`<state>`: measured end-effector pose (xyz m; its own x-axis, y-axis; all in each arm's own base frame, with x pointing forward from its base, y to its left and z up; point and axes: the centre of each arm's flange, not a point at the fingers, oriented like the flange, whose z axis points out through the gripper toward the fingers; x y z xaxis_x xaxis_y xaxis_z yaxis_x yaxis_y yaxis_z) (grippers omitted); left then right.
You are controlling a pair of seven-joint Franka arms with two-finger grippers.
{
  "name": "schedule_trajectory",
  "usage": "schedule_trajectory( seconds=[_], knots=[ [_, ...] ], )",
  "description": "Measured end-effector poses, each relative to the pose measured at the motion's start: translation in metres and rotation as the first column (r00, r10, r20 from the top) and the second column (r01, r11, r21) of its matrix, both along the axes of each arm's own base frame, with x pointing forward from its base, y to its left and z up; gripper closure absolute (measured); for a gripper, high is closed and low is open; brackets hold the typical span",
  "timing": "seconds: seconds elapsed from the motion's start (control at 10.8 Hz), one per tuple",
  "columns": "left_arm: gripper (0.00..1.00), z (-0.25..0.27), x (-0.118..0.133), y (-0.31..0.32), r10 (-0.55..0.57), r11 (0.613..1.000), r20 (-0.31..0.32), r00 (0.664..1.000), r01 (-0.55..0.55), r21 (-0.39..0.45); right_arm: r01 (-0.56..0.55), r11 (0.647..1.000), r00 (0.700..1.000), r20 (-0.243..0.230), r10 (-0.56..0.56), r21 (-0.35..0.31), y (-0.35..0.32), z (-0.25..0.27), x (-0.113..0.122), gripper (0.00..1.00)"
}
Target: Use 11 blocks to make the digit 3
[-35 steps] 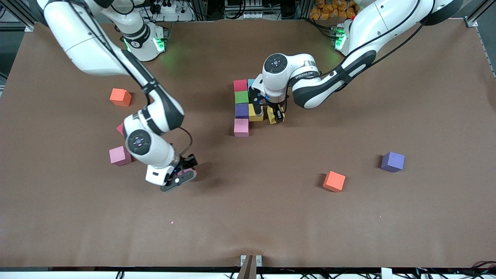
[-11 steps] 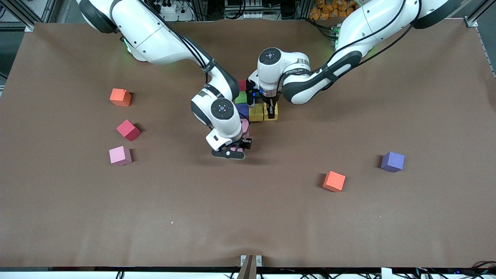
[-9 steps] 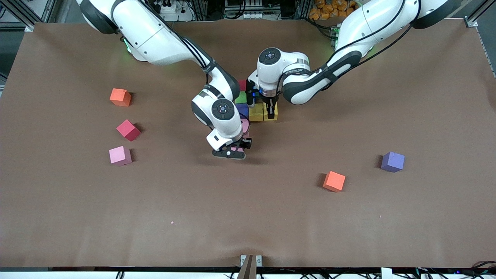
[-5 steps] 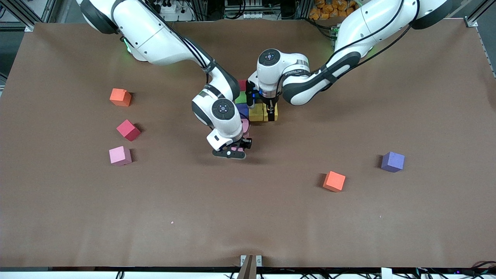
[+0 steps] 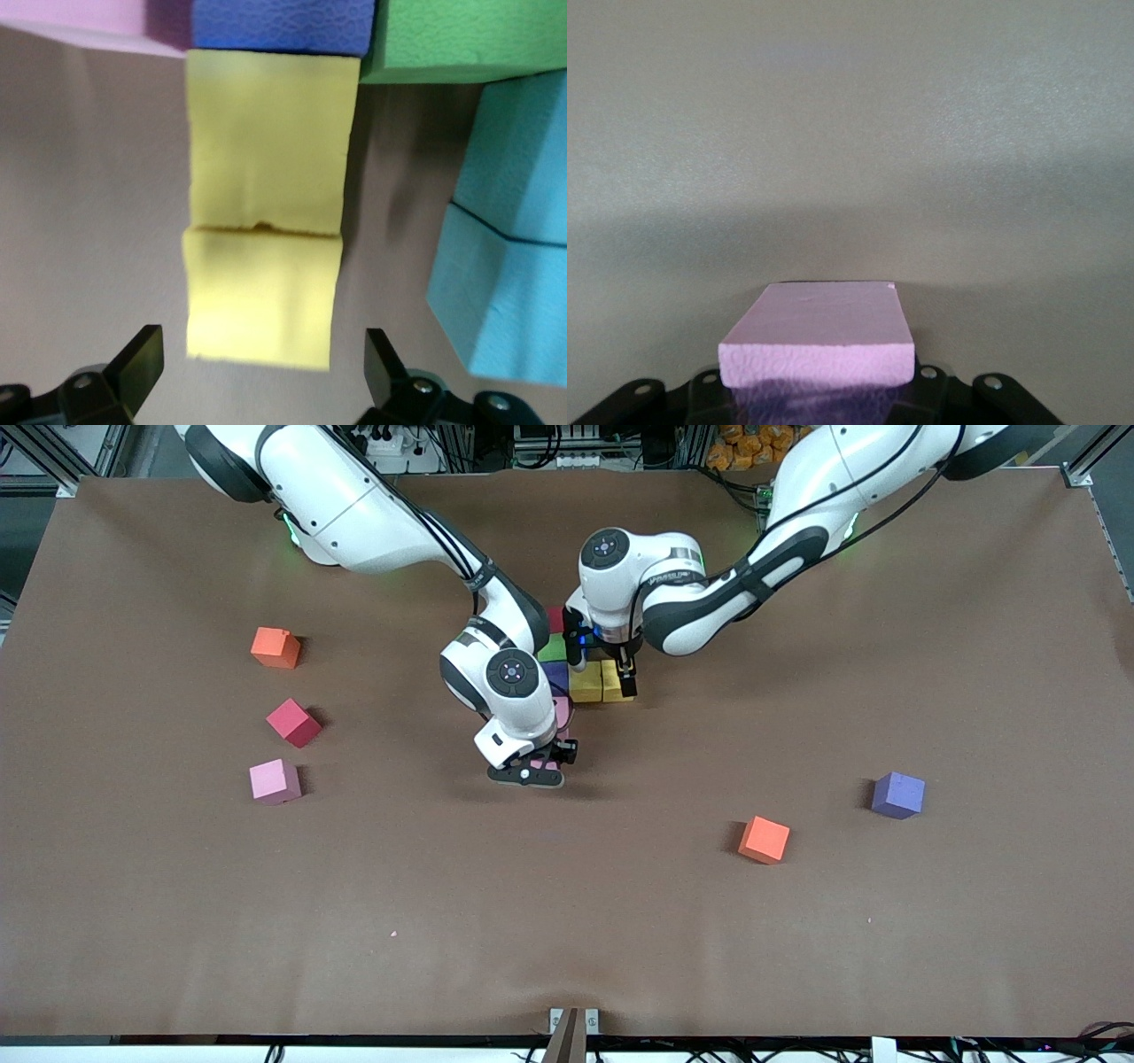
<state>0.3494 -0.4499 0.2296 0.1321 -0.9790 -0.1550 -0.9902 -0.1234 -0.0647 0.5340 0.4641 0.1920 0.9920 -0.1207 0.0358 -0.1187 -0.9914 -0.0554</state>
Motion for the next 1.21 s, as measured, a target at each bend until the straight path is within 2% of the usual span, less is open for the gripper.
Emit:
schedule_trajectory(
  seconds=[0.19,0.28,0.46,0.65,0.84,1.02,1.21],
  knots=[
    [0.00,0.024,0.017,0.012,0.086,0.996,-0.008,0.996,-0.086,0.002,0.000,1.000,1.000,0.000,0.000,0.000,0.000,0.000,0.000,0.41],
    [0.00,0.033,0.037,0.028,0.160,0.987,-0.023,0.987,-0.160,0.012,0.000,1.000,1.000,0.000,0.000,0.000,0.000,0.000,0.000,0.41],
    [0.00,0.058,0.096,0.066,0.314,0.949,-0.036,0.949,-0.312,0.052,0.000,1.000,1.000,0.001,0.000,0.000,0.000,0.000,0.000,0.41],
    [0.00,0.085,0.151,0.099,0.428,0.901,-0.004,0.904,-0.426,0.086,0.001,1.000,1.000,0.001,-0.001,0.000,0.000,0.000,0.001,0.41],
    [0.00,0.105,0.199,0.134,0.532,0.842,0.026,0.846,-0.533,0.081,0.001,1.000,1.000,0.002,-0.001,0.000,0.000,0.000,0.001,0.41],
    [0.00,0.122,0.243,0.180,0.645,0.763,0.020,0.764,-0.645,0.049,0.001,1.000,1.000,0.002,-0.001,0.000,0.000,0.000,0.001,0.41],
    [0.00,0.124,0.270,0.226,0.718,0.694,0.022,0.696,-0.718,0.042,-0.005,1.000,1.000,0.003,0.005,0.001,0.001,0.001,0.000,0.41]
  ],
)
